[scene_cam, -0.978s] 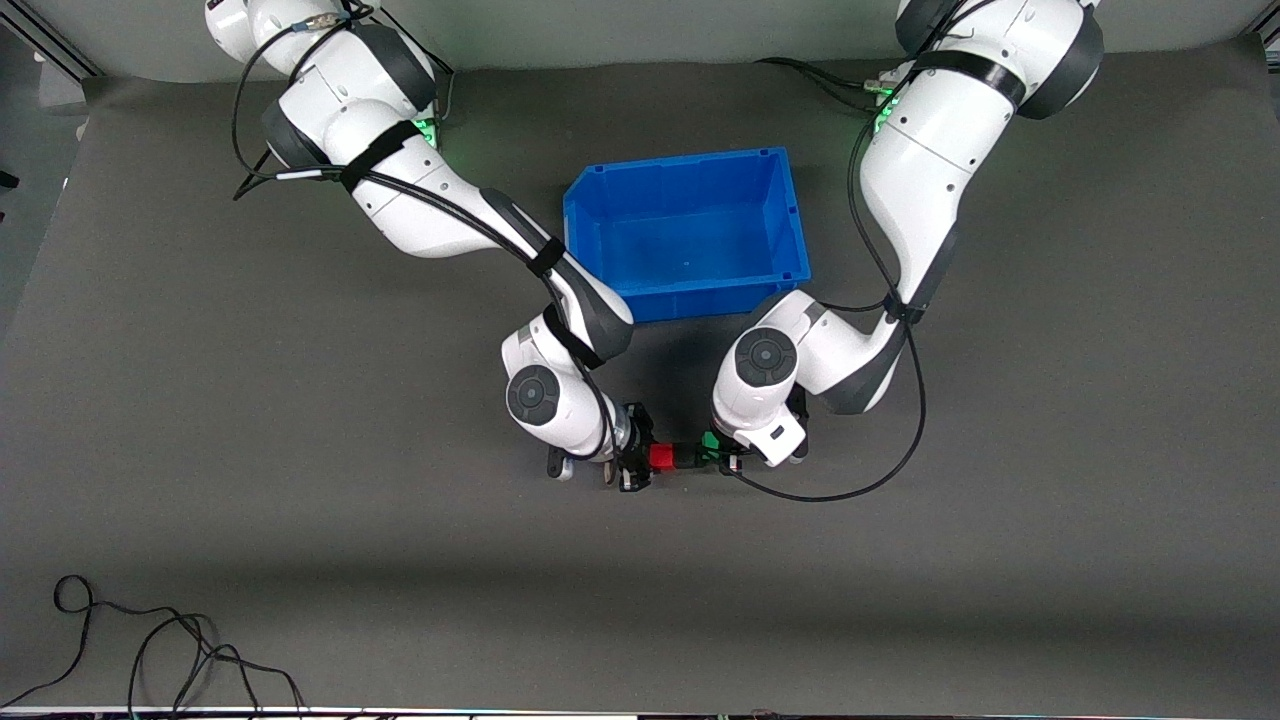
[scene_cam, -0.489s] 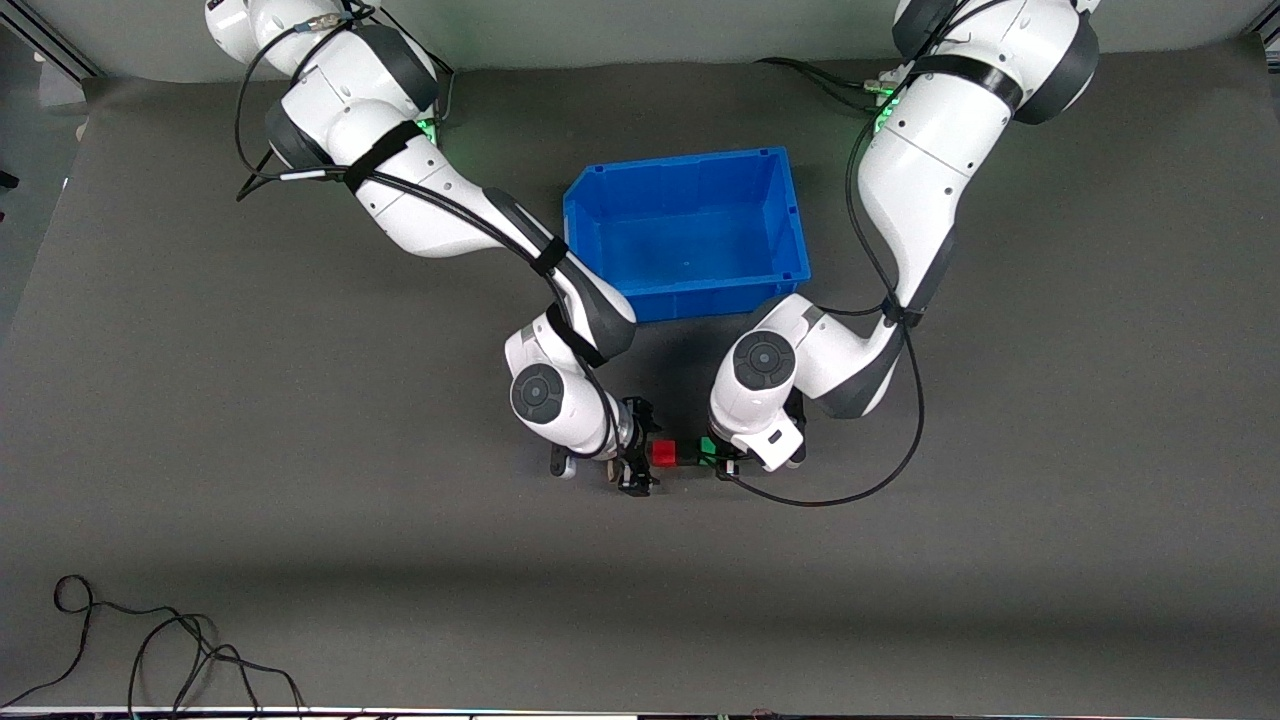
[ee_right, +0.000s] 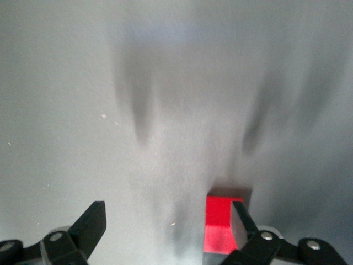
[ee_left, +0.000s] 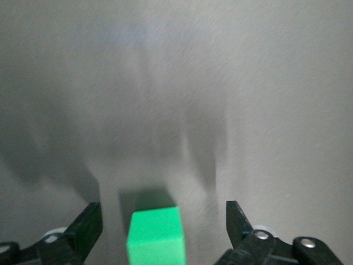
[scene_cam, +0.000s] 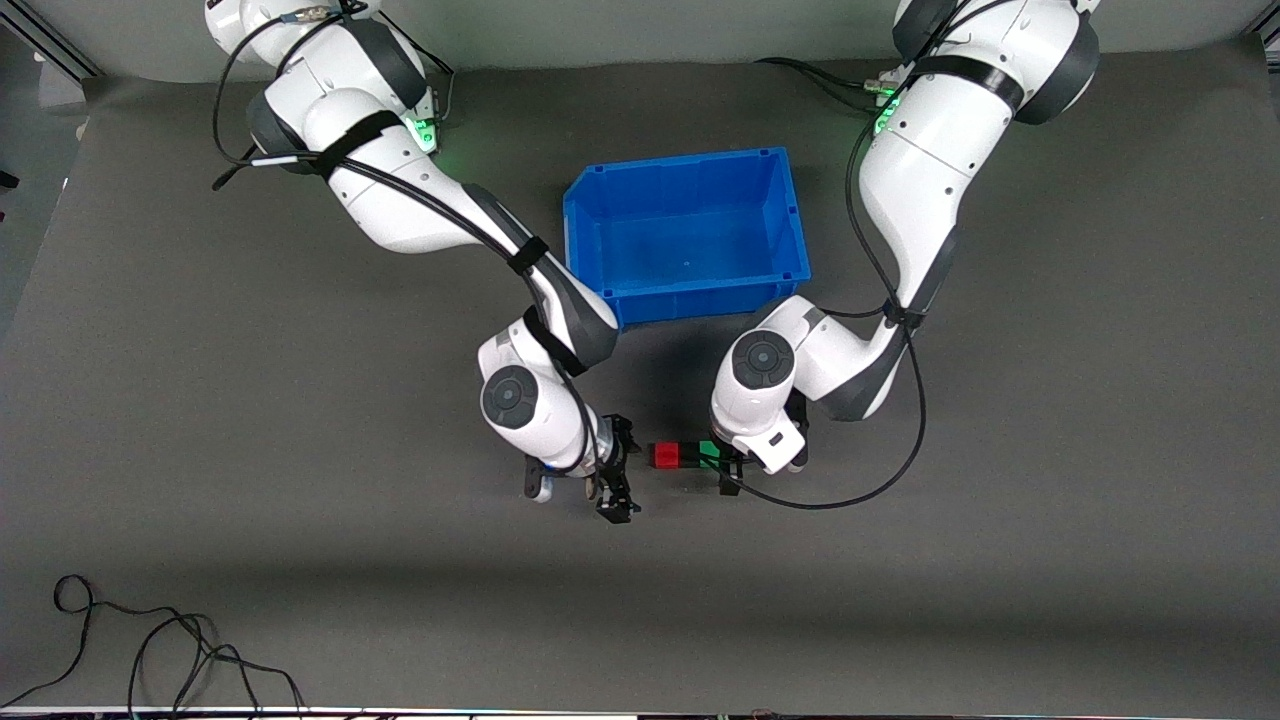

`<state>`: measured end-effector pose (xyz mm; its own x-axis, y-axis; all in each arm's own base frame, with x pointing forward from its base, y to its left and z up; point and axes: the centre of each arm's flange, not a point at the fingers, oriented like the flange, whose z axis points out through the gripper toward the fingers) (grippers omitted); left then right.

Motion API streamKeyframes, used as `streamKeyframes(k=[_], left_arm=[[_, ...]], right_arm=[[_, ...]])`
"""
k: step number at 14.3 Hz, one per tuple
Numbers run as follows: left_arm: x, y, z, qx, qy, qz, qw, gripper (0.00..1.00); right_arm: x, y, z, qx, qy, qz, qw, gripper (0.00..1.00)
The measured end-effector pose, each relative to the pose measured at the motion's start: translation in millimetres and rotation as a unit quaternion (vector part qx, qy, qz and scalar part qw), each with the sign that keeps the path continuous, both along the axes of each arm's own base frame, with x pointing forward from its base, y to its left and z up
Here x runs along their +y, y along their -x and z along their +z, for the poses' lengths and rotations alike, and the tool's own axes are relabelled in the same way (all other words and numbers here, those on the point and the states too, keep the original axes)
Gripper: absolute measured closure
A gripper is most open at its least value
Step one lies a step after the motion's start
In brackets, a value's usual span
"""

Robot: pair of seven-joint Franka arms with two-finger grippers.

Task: Attach green and red cubes to black cube

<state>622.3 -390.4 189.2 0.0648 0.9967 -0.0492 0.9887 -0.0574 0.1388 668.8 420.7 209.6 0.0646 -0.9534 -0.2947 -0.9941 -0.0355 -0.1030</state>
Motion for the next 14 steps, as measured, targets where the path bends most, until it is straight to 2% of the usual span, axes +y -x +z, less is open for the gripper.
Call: streamKeyframes(k=[3, 5, 7, 10, 12, 14], left_arm=[[55, -41, 23, -0.011, -0.017, -0.018, 1.0, 0.0], [110, -69, 58, -0.014, -0.034, -0.039, 0.999, 0.0], [164, -87, 107, -0.017, -0.051, -0.059, 0.997, 0.0], [238, -93, 175, 0.003, -0.068, -0.096, 0.993, 0.0], [287, -87, 224, 0.018, -0.057, -0.149, 0.987, 0.0], [337, -71, 273, 0.036, -0.047, -0.211, 0.976, 0.0]], right_arm=[[-34, -11, 34, 0.024, 0.027, 0.063, 0.997, 0.0], [-55, -15, 69, 0.03, 0.038, 0.119, 0.992, 0.0], [-72, -17, 99, 0.036, 0.045, 0.15, 0.987, 0.0], [-87, -17, 103, 0.04, 0.079, 0.176, 0.98, 0.0], [-90, -13, 94, 0.038, 0.104, 0.226, 0.968, 0.0], [-93, -8, 103, 0.042, 0.11, 0.283, 0.952, 0.0]])
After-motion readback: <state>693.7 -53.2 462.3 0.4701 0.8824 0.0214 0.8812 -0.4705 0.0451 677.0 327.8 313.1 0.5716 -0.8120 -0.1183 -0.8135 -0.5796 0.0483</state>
